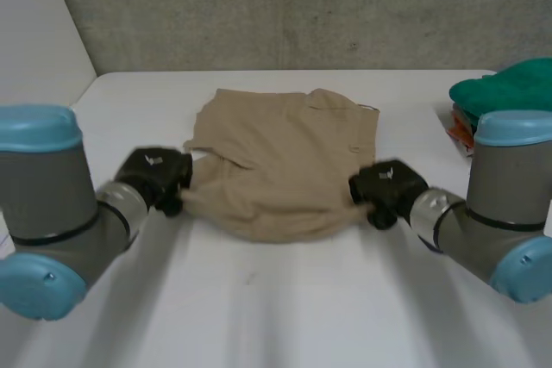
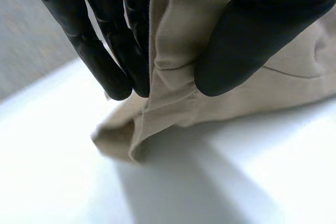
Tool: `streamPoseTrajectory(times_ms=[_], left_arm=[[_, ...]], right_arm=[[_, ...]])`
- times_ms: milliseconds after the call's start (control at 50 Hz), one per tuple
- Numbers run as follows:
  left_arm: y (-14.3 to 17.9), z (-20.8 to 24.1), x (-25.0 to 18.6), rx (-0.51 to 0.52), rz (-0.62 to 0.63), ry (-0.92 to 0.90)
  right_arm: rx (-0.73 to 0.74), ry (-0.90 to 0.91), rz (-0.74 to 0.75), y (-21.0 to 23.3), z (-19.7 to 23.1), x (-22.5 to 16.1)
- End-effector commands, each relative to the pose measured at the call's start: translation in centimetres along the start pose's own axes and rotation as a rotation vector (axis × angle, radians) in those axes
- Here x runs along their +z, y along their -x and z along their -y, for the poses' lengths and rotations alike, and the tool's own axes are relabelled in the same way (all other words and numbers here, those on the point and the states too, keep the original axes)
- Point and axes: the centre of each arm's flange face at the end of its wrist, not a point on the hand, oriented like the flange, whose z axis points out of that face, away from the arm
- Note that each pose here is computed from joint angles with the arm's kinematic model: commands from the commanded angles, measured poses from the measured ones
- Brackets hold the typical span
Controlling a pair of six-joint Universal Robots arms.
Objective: Fold the laundry.
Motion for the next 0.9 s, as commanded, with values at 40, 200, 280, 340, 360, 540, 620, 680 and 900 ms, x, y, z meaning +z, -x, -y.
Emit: streamPoseTrajectory(times_ms=[40,200,280,340,360,540,620,680,900], left_arm=[[0.3,-0.8,0.6,0.02,0.019,0.063],[0.6,0.5,-1.1,0.082,0.051,0.023],[0.5,0.8,-3.1,0.129,0.058,0.008],[0.2,0.4,-4.5,0.182,0.046,0.017],[0.1,0.2,-4.7,0.196,0.045,0.025],[-2.0,-2.6,-7.8,0.276,-0.027,0.135],[-2.5,-3.2,-8.0,0.276,-0.051,0.146],[-2.6,-3.4,-7.4,0.267,-0.052,0.154],[-1.4,-3.7,-1.7,0.277,0.024,0.143]], right_arm=[[0.029,0.093,0.017,0.7,-0.6,-2.7],[0.004,0.048,0.013,2.0,-0.3,-3.8],[-0.025,0.013,-0.015,1.8,0.6,-5.2],[-0.055,-0.006,-0.03,1.6,1.0,-6.5],[-0.066,-0.008,-0.034,1.6,1.1,-6.8],[-0.134,0.059,-0.018,2.6,-0.6,-8.9],[-0.135,0.066,-0.019,2.6,-1.4,-8.3],[-0.121,0.05,-0.028,2.5,-2.0,-7.2],[-0.069,0.027,-0.077,2.6,-3.1,-4.3]])
